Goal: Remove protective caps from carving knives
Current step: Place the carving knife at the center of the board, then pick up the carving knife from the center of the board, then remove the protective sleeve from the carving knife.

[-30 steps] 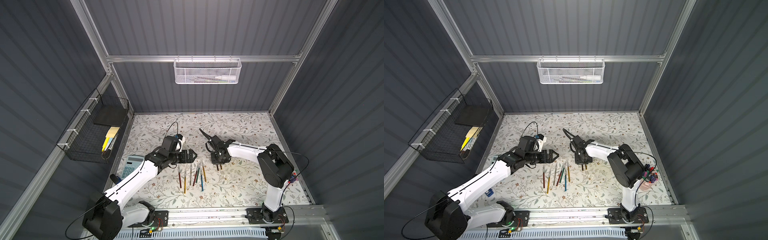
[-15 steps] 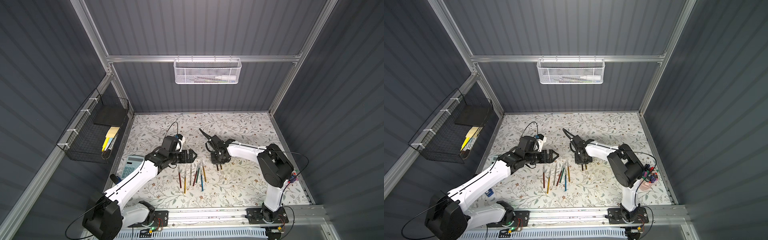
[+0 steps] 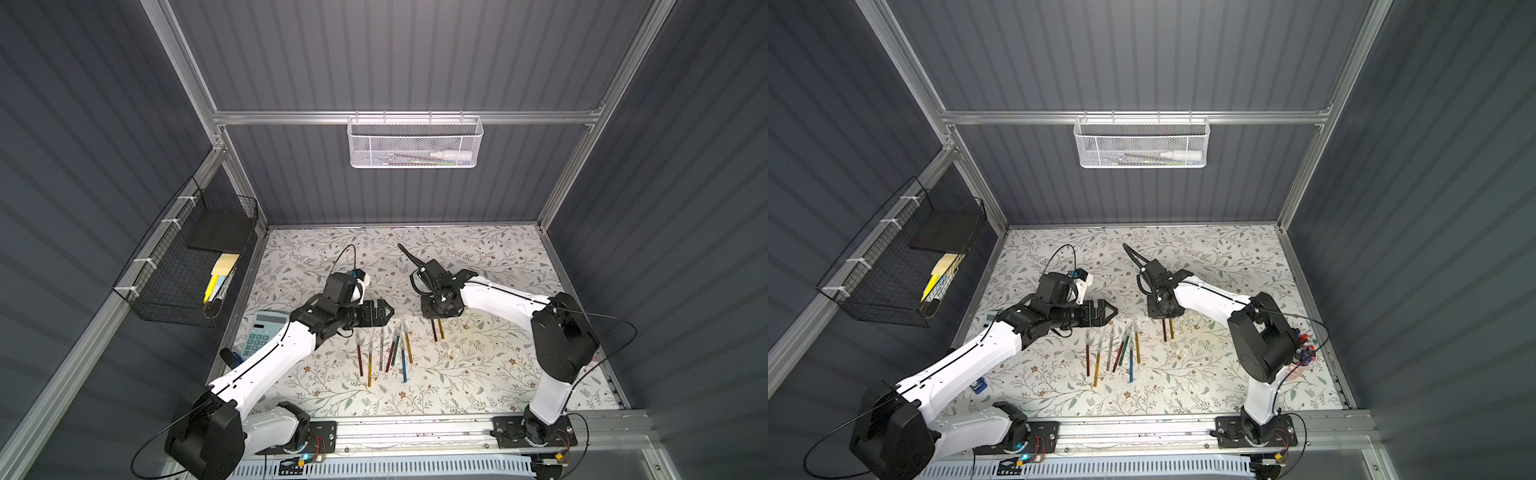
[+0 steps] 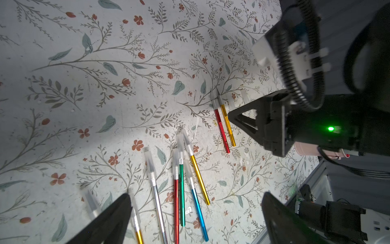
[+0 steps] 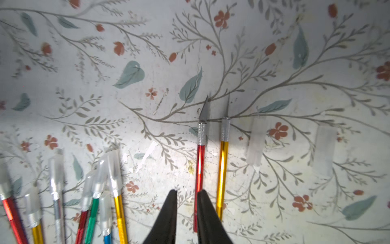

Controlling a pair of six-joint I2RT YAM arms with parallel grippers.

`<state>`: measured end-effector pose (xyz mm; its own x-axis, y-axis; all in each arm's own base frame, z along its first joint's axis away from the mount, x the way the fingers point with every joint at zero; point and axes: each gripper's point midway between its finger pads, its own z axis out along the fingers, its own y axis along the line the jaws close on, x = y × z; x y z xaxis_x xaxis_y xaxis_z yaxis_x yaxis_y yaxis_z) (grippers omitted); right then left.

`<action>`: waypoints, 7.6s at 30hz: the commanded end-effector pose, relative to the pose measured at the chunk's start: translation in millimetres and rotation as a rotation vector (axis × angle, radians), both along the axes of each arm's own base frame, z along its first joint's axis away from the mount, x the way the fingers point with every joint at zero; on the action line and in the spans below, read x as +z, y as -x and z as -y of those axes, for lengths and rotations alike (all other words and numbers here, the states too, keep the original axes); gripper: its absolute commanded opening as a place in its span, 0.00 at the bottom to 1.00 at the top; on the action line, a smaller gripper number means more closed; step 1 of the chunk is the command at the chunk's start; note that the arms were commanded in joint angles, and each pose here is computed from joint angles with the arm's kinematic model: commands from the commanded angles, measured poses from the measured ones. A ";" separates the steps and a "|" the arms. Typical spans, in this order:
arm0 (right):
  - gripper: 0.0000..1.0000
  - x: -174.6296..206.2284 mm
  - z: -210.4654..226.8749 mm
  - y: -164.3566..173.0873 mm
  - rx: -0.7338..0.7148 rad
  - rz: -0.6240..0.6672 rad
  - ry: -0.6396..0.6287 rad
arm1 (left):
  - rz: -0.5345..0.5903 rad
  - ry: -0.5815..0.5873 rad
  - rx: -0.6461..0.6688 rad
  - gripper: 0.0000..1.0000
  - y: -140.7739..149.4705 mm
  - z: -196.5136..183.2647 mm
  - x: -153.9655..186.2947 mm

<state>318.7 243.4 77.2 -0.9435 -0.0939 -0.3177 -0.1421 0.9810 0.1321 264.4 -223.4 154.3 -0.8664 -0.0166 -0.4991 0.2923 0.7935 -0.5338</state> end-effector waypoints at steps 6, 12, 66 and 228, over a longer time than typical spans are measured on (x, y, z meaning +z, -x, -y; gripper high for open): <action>0.25 50.7 12.0 39.0 0.088 0.083 -0.133 | -0.112 -0.050 0.030 0.97 24.7 2.9 -29.9; 0.27 69.3 39.3 74.5 0.090 0.151 -0.191 | -0.169 -0.103 0.056 0.96 37.9 19.3 -43.3; 0.98 93.5 87.5 108.5 0.007 0.410 -0.317 | -0.243 -0.484 -0.026 0.22 31.2 91.7 -127.9; 0.14 73.7 7.1 28.4 -0.161 0.134 -0.743 | -0.158 0.121 -0.386 0.23 48.5 154.2 -21.2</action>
